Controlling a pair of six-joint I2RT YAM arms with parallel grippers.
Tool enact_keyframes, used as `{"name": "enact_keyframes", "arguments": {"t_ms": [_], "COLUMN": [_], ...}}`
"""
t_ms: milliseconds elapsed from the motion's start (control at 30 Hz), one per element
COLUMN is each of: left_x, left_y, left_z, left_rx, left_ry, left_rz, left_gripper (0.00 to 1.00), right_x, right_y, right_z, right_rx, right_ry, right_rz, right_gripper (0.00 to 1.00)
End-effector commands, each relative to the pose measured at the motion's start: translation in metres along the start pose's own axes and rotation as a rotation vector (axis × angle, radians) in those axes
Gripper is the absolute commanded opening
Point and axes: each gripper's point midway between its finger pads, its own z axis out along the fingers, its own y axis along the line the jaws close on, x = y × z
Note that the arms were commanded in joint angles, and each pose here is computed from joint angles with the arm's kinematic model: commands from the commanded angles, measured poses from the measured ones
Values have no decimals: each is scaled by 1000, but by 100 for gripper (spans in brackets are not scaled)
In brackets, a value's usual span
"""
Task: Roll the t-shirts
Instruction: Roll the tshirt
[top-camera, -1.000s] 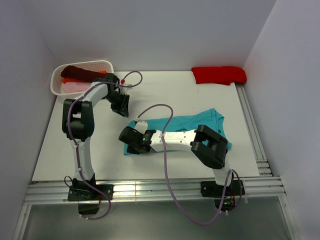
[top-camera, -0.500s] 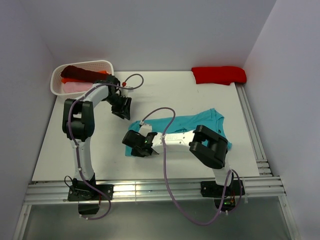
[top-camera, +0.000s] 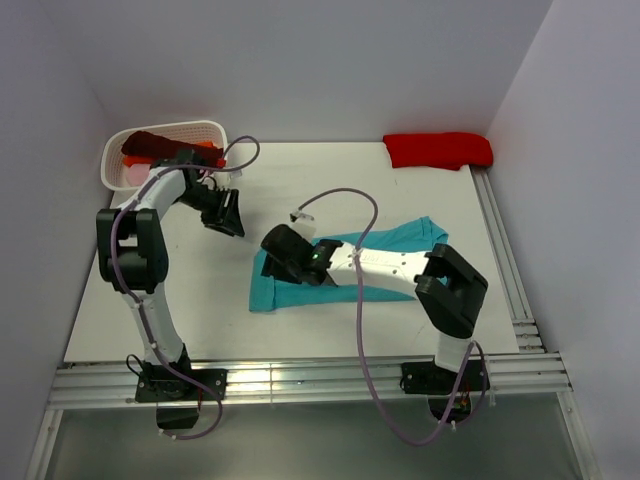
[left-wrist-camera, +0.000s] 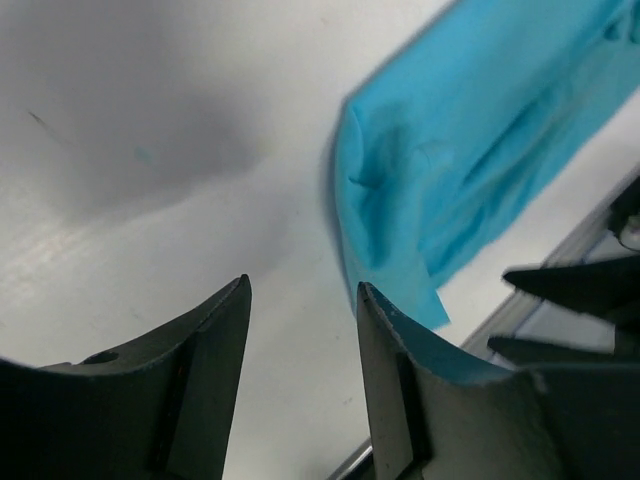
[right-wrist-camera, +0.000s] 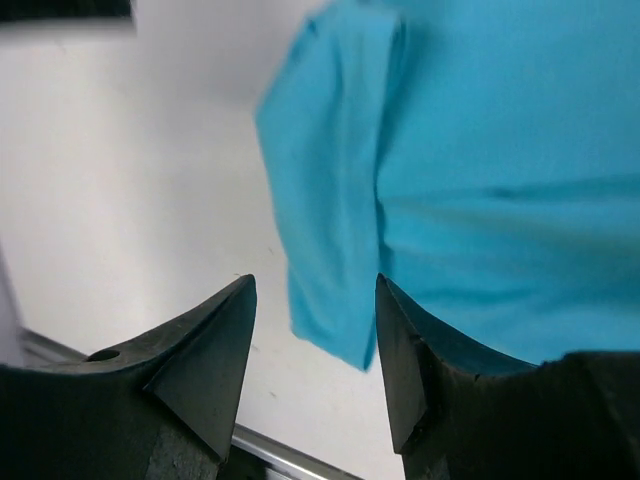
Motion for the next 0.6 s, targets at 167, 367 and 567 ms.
{"name": "enact_keyframes", "arguments": {"t_ms": [167,367,567], "left_x": [38,50,62], "left_y": [-43,-39,-46], "left_z": [-17,-8,-5], "left_rx": [169,156,197], "left_ry": [5,-3,23], "left_rz": [55,24,46], "left_gripper": [43,30,24], "right_x": [-89,-109,-104], "right_y": [3,3,0], "right_z": [30,70,89], "right_rx": [-108,-112,-199], "right_ry": [-49,-23,72], "right_rz": [81,47,84], "right_gripper": [59,59,62]}}
